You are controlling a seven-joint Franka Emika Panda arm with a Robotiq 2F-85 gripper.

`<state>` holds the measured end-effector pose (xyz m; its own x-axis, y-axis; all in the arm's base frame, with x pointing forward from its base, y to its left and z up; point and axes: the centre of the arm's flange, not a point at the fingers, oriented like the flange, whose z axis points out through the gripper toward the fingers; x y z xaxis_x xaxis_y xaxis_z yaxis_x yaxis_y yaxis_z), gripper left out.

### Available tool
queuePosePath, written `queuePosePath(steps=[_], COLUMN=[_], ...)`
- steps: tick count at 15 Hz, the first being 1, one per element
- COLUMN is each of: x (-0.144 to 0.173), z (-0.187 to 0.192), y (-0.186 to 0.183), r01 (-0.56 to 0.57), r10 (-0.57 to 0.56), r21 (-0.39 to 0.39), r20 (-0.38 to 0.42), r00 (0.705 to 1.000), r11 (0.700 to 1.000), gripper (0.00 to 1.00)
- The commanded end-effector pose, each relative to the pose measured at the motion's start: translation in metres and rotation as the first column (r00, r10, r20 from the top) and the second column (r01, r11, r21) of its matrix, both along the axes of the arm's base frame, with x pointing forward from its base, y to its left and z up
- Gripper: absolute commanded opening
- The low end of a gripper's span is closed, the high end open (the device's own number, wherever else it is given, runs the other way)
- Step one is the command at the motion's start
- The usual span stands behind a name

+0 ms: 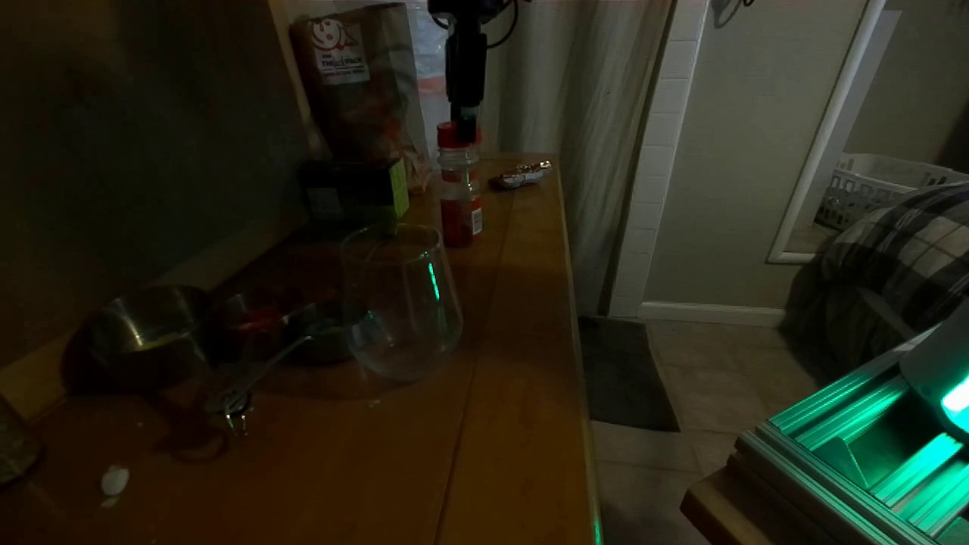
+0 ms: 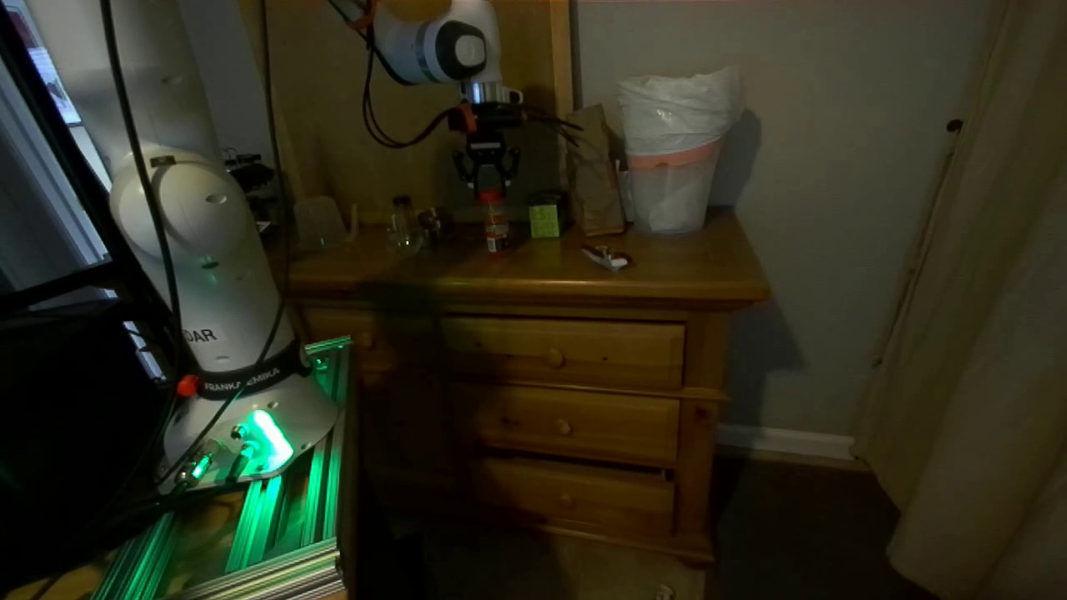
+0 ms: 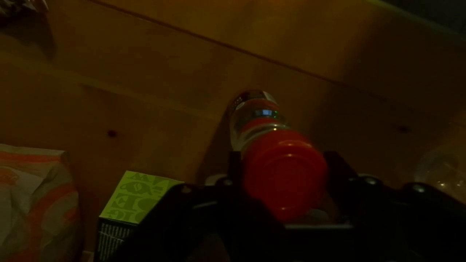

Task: Put the lid on the bottle

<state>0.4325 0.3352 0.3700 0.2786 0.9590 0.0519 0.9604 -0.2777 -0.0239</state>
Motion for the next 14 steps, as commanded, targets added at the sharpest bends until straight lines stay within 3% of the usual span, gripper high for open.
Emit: queuePosePath(steps=[1,14], x=[0.0085,0.0096], z=[-0.0029,0.0021], y=[0.0039,0.0055], r01=[-0.009,-0.003], r10=[0.009,0.003], r21=[0.004,-0.005], r20=[0.001,0.008], r00=[1.000,1.000], r11=[1.000,1.000], gripper=[0.33,0.33])
